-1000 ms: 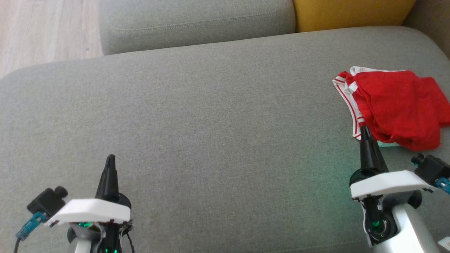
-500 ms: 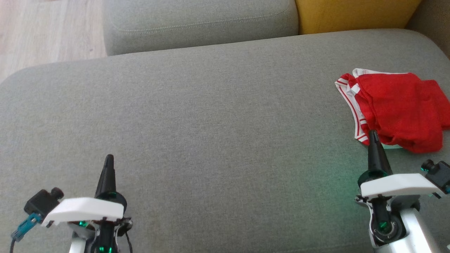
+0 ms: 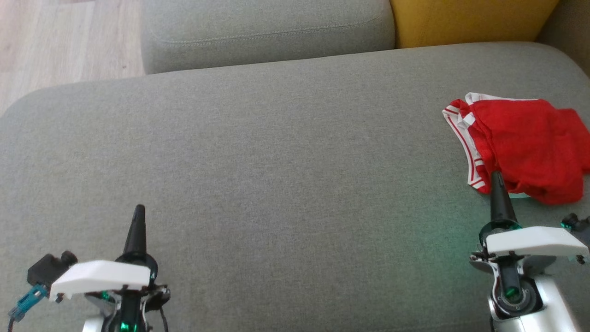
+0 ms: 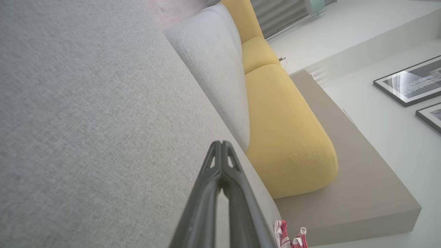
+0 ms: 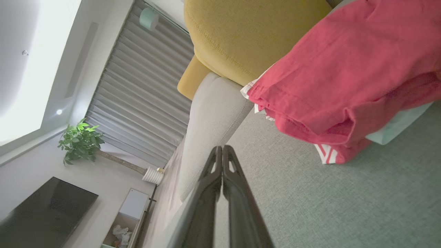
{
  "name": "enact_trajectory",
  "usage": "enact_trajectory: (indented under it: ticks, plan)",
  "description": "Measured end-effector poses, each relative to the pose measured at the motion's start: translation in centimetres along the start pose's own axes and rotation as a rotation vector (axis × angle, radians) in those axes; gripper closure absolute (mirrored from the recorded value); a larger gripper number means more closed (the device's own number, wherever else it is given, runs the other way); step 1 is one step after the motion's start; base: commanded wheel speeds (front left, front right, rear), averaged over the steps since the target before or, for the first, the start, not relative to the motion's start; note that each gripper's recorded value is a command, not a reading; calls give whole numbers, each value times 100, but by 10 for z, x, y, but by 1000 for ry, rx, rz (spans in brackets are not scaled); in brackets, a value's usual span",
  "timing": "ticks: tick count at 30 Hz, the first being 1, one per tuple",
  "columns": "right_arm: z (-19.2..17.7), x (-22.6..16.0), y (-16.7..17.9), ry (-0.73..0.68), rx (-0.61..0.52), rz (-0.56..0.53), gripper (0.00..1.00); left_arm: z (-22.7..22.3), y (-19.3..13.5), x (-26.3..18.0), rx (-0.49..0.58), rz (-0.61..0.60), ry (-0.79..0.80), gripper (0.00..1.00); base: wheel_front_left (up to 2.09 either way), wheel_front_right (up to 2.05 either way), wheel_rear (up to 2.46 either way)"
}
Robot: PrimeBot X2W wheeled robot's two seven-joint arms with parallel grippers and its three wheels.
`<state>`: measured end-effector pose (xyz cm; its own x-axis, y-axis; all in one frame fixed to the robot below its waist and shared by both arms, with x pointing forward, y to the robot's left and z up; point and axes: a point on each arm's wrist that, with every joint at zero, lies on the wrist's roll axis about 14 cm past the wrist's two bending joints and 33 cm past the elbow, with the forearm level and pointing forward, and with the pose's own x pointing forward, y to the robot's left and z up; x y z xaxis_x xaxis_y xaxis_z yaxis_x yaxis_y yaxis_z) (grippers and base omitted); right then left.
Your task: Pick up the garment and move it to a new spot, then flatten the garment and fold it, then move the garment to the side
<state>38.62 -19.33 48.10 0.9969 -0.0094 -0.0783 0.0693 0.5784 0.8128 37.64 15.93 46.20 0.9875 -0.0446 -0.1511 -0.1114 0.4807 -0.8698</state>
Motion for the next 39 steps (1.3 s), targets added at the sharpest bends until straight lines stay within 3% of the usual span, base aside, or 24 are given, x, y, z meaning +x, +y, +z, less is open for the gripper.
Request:
enact_trajectory:
  ticks: [39]
  plan:
    - [11, -2, -2, -12, 452, -1, 100, 21, 2, -4, -374, -24, -19, 100, 0, 0, 0]
